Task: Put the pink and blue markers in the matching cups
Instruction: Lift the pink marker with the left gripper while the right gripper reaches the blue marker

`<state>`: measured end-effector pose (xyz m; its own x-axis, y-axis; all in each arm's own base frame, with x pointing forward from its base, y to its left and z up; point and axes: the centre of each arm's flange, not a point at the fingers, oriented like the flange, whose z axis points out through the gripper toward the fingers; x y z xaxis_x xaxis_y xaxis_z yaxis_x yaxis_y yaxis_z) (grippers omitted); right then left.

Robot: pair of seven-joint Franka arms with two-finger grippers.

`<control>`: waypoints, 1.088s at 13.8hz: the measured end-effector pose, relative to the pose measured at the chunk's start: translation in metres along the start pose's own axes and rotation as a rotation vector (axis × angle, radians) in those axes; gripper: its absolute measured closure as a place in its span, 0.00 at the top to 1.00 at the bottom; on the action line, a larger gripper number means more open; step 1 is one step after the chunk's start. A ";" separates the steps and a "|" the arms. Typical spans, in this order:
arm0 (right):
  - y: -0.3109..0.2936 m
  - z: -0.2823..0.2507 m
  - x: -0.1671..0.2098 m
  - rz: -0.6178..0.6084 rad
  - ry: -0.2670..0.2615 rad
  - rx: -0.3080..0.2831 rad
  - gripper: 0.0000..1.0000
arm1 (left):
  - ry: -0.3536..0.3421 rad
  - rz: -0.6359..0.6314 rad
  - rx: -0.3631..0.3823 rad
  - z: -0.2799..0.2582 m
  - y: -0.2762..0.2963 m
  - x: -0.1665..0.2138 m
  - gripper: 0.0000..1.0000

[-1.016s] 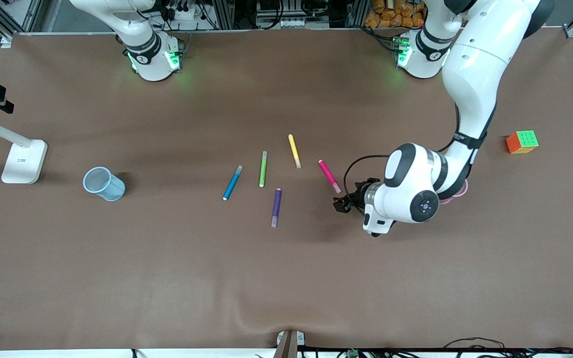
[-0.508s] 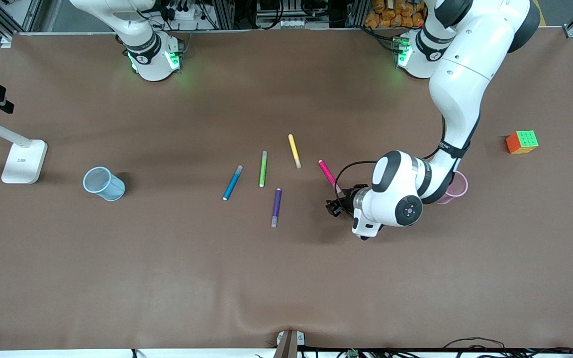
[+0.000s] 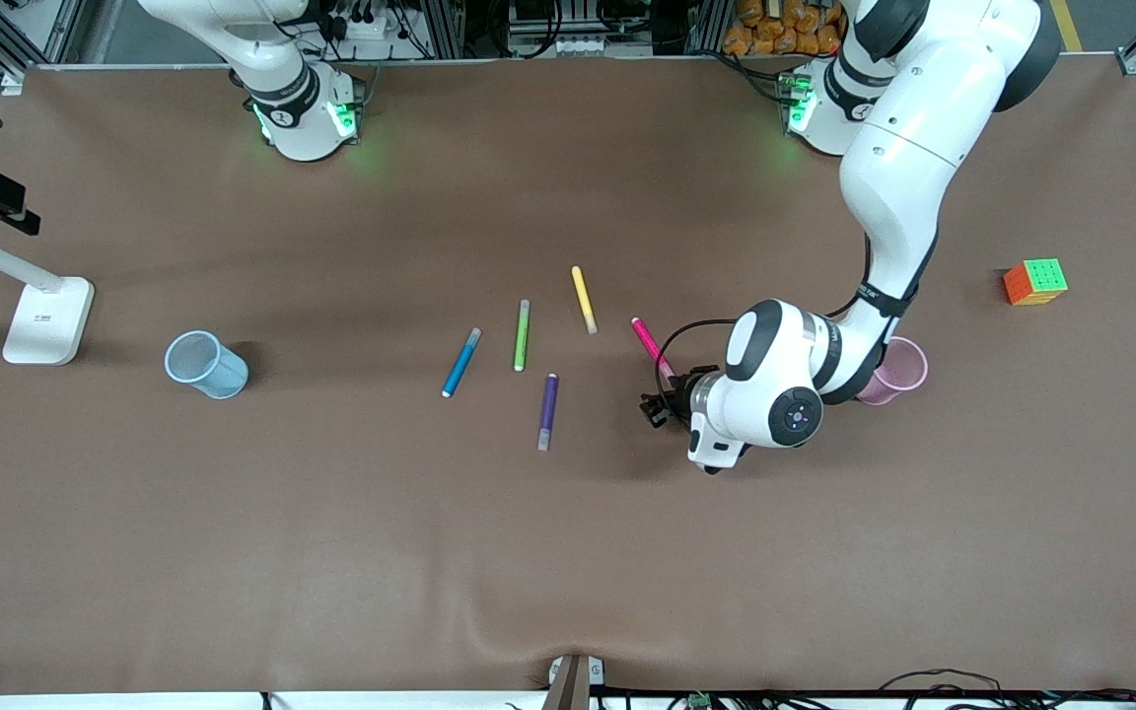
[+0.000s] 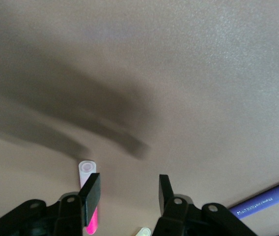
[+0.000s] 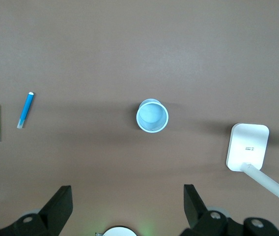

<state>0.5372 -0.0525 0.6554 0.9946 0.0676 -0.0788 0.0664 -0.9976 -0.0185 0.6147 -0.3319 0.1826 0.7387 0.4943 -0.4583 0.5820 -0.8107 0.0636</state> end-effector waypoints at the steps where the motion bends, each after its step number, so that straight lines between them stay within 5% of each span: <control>1: 0.001 0.009 0.005 0.001 -0.019 0.001 1.00 | 0.000 0.000 0.000 0.000 0.000 0.000 0.55; 5: 0.004 0.056 0.034 0.000 -0.107 0.006 1.00 | 0.000 -0.001 0.001 0.000 0.000 0.000 0.56; 15: -0.048 0.061 0.043 0.013 -0.119 -0.009 1.00 | -0.066 0.005 0.095 0.010 -0.009 -0.010 0.56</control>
<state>0.5718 -0.0009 0.5922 0.9790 0.0548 -0.1965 0.0543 -0.9985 -0.0082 0.5989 -0.3323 0.1776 0.7154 0.4712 -0.5159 0.5416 -0.8405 -0.0167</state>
